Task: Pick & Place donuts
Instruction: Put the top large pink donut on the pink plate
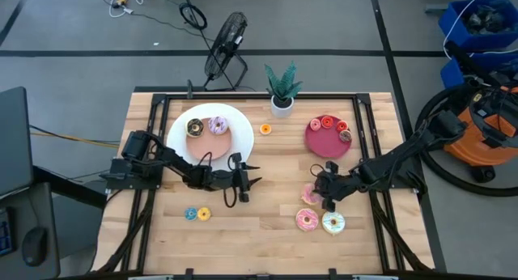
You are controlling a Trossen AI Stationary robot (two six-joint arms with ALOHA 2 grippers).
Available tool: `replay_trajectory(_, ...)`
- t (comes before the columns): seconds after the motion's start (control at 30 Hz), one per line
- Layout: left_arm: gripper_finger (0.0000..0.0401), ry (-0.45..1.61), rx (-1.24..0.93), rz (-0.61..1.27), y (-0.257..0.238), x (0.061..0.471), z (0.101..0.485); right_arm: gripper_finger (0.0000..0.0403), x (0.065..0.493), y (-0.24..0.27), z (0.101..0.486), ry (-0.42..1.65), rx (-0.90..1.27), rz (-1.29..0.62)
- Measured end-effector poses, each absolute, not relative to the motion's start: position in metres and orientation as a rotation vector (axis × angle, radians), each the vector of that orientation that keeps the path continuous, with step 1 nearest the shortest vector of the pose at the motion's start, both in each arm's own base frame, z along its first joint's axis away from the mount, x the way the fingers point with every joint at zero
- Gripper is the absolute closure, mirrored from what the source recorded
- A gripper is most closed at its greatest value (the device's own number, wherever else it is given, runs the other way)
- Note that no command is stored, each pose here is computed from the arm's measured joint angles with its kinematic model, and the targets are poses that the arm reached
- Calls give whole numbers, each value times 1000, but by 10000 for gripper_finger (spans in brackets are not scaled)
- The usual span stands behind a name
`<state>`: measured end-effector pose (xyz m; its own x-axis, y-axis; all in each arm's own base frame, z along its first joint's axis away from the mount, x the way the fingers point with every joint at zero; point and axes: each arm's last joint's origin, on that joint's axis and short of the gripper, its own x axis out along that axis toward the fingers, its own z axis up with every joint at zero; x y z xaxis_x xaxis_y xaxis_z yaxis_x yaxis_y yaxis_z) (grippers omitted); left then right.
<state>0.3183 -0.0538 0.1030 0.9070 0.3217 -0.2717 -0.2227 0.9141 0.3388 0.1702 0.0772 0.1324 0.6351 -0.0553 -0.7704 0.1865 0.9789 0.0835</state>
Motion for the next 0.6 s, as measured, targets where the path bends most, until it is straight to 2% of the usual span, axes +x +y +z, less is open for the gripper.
replay_trajectory(0.1, 220, 281, 187, 285, -47, 330, 111, 346, 181, 79, 146, 749, 62, -192)
replay_trajectory(0.2, 213, 241, 56, 215, -35, 340, 118, 363, 191, 81, 159, 637, -33, -227)
replay_trajectory(0.4, 148, 182, -162, -4, -16, 358, 134, 363, 204, 79, 163, 569, -170, -387)
replay_trajectory(0.5, 113, 163, -215, 2, -11, 364, 140, 362, 210, 77, 159, 562, -212, -458)
replay_trajectory(0.6, 99, 154, -245, 42, -9, 371, 146, 362, 216, 77, 155, 548, -250, -483)
